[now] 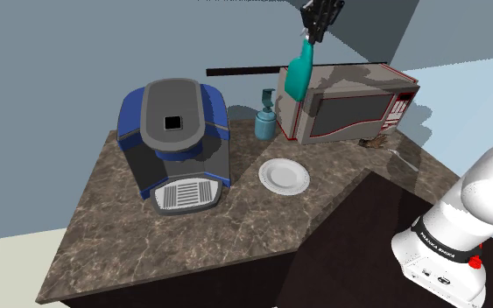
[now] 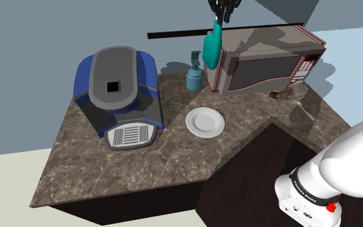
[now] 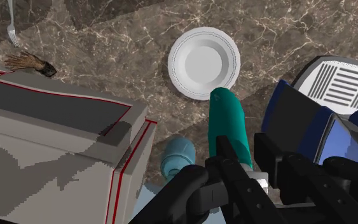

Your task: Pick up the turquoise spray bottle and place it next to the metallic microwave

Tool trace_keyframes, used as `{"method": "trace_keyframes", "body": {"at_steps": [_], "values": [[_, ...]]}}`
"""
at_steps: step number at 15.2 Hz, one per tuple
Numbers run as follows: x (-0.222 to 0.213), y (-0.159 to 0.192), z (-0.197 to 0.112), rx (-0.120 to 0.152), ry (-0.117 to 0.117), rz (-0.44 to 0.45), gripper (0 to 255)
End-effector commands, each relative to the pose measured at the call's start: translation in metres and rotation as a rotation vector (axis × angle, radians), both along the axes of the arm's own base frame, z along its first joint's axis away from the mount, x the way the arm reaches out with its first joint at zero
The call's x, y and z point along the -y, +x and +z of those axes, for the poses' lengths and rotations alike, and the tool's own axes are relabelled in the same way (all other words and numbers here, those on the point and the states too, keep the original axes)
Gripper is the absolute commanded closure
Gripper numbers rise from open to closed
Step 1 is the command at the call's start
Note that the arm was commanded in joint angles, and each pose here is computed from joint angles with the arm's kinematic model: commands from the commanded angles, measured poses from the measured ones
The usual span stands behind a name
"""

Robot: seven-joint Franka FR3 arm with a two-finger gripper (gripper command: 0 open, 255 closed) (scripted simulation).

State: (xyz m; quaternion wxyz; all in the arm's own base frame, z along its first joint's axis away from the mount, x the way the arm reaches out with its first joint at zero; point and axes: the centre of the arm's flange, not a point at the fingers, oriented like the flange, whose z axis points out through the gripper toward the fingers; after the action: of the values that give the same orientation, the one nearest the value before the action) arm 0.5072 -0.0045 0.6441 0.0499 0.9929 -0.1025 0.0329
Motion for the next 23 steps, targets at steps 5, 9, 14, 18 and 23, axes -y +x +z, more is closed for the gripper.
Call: {"method": "trace_keyframes", "body": {"at_steps": [5,9,14,18,23], "values": [[0.068,-0.043,-0.001,0.000,0.000,0.001,255],[0.112,-0.072,-0.001,0.000,0.000,0.001,255],[0.168,-0.108,-0.001,0.000,0.000,0.001,255],[0.212,-0.137,-0.001,0.000,0.000,0.001,255],[0.267,-0.173,-0.001,0.000,0.000,0.001,255]]}}
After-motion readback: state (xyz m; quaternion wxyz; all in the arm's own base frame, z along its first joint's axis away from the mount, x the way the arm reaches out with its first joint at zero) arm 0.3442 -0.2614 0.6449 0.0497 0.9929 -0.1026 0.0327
